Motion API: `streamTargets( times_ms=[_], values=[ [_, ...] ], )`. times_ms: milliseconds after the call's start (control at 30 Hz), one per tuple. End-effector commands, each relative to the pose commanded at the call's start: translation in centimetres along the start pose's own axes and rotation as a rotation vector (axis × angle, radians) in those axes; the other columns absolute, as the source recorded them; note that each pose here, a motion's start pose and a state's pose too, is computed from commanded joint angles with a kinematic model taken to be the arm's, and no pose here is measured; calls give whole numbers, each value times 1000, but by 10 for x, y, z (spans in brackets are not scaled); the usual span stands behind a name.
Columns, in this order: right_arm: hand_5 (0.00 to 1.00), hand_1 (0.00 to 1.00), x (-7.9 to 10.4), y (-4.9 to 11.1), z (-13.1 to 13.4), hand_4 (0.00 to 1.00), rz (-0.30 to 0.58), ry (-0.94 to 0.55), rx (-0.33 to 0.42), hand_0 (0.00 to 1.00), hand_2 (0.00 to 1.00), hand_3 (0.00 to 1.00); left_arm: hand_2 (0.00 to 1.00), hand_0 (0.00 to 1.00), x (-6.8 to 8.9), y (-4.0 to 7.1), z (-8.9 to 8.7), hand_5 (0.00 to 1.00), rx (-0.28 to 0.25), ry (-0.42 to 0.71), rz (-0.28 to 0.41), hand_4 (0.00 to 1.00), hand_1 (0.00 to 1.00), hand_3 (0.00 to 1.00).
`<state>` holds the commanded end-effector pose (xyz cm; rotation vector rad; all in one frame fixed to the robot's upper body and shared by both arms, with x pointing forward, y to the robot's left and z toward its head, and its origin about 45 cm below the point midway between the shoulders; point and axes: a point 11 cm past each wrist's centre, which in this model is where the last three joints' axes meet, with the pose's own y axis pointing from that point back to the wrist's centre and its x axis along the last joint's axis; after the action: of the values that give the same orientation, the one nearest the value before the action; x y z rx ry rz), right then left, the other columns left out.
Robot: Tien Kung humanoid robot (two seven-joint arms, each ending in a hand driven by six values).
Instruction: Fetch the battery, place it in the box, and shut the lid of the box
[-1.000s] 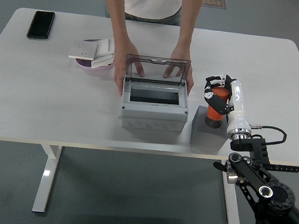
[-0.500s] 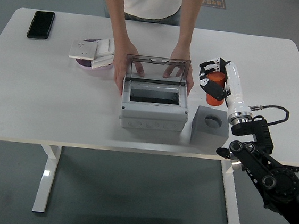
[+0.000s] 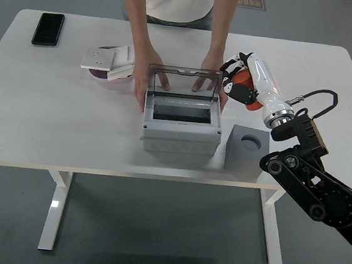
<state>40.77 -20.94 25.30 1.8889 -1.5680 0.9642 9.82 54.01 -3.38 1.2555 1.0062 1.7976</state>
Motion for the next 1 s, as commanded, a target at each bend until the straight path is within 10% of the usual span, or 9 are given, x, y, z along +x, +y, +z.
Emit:
streamTargets(
  times_ms=[1000],
  values=[
    [2, 231, -50, -1, -60, 77, -136, 233, 175, 209, 302, 319, 590, 641, 2, 1, 3, 2, -1, -6, 3, 420, 747, 507]
  ],
)
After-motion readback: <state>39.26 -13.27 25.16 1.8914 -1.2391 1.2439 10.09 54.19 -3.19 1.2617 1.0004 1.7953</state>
